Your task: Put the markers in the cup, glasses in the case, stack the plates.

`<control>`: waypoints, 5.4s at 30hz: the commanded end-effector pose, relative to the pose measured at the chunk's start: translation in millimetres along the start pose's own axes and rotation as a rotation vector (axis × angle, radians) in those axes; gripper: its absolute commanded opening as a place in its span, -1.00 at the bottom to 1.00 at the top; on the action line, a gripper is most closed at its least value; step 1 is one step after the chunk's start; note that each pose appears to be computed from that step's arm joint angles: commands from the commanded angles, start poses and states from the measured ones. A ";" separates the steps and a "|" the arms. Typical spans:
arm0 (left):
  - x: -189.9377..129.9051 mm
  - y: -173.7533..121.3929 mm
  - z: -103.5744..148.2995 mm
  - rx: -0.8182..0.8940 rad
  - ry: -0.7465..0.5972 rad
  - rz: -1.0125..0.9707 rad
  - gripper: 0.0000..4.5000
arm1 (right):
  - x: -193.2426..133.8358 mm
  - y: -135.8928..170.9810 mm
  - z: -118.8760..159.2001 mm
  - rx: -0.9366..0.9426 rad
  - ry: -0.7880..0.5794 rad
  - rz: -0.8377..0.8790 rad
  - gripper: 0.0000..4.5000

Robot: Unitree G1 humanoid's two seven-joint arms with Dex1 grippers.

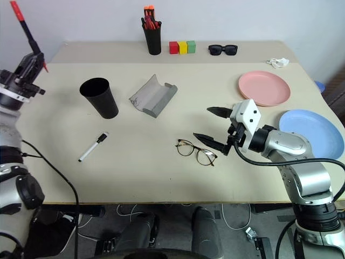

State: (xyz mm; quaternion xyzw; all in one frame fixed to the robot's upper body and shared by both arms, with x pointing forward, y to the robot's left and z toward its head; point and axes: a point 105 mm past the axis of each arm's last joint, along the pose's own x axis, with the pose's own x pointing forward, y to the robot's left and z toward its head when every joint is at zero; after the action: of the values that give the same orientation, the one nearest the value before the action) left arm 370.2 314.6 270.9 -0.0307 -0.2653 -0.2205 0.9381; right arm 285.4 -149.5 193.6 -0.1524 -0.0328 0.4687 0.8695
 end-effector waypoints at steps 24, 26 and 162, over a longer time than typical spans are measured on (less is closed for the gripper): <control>24.4 -38.8 -52.4 -0.030 -0.007 -0.026 -0.38 | -3.4 1.2 14.5 -0.016 -0.038 -0.008 1.00; 22.7 -39.1 -53.3 -0.029 -0.003 -0.024 0.05 | -3.5 0.7 14.2 -0.016 -0.037 -0.007 1.00; -53.5 -129.5 -94.5 -0.169 0.934 -0.357 -0.99 | -13.2 24.3 33.8 0.098 -0.154 0.148 1.00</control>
State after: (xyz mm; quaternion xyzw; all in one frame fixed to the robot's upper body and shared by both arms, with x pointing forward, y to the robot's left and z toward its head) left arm 321.2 217.8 119.2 0.0431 0.2750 -0.3317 0.9014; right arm 252.8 -136.8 212.0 -0.0633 -0.0456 0.5484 0.8326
